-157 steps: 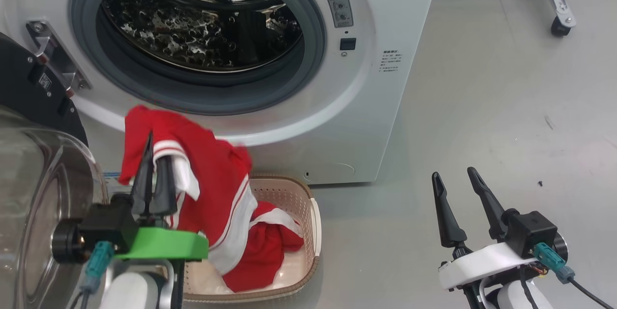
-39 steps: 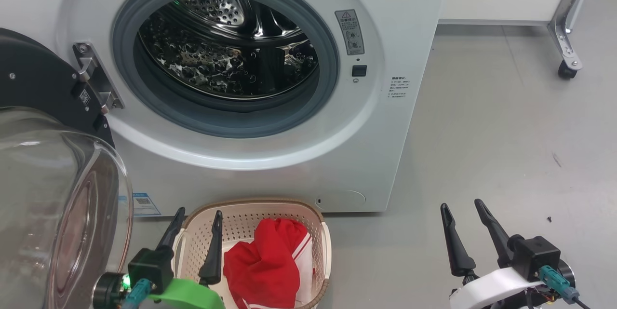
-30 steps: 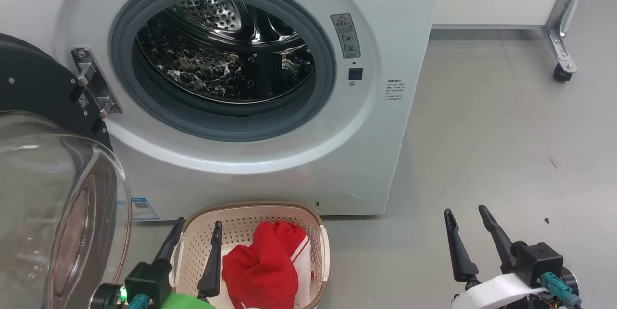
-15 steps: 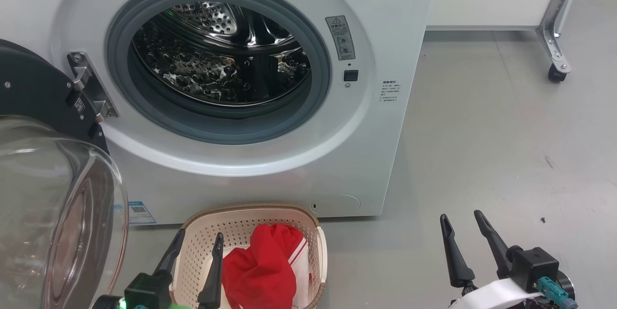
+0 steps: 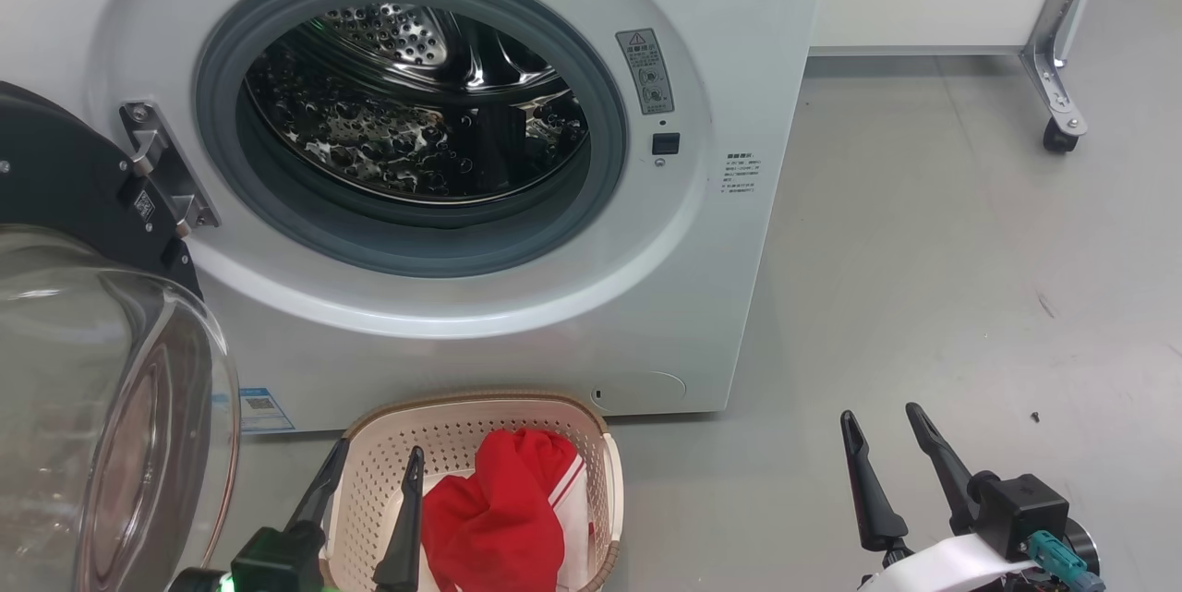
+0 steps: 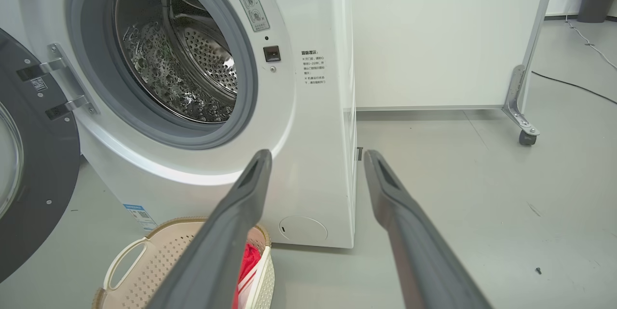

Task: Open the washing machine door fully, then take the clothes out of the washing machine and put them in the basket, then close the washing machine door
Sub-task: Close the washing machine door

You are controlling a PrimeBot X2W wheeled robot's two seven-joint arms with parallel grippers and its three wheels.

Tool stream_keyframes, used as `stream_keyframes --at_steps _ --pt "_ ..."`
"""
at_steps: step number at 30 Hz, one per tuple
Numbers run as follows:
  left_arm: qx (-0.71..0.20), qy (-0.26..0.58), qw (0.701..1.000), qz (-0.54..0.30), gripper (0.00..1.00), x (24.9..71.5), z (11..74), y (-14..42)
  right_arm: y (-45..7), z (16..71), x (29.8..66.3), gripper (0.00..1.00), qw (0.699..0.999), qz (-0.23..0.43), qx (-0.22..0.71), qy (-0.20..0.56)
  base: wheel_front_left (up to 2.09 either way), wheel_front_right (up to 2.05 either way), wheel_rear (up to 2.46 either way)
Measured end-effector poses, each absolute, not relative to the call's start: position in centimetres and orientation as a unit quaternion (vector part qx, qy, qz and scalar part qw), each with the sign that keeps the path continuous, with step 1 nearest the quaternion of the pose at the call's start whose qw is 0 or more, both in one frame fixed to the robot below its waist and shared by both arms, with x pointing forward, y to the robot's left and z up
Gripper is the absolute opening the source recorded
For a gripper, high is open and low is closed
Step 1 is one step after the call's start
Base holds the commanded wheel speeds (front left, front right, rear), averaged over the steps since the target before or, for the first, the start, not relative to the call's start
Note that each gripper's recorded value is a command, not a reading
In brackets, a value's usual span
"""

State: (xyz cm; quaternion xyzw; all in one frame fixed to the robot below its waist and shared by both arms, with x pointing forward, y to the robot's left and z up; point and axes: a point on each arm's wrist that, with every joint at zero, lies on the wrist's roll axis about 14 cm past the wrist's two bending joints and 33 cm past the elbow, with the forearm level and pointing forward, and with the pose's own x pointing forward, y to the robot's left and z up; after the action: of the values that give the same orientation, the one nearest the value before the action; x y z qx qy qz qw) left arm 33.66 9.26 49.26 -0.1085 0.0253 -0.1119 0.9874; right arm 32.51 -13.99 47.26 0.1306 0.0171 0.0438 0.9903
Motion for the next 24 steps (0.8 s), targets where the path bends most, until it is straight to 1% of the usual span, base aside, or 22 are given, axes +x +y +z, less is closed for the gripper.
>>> stream_keyframes --at_steps 12,24 --pt "-0.1 0.026 0.988 -0.114 1.0 33.5 49.6 9.1 -14.1 47.3 32.6 1.0 0.99 0.042 0.131 0.017 -0.05 0.05 0.0" --pt "-0.101 0.018 0.988 -0.117 1.0 33.7 50.3 9.0 -14.2 47.1 32.6 1.0 0.991 0.037 0.131 0.019 -0.46 0.46 0.0"
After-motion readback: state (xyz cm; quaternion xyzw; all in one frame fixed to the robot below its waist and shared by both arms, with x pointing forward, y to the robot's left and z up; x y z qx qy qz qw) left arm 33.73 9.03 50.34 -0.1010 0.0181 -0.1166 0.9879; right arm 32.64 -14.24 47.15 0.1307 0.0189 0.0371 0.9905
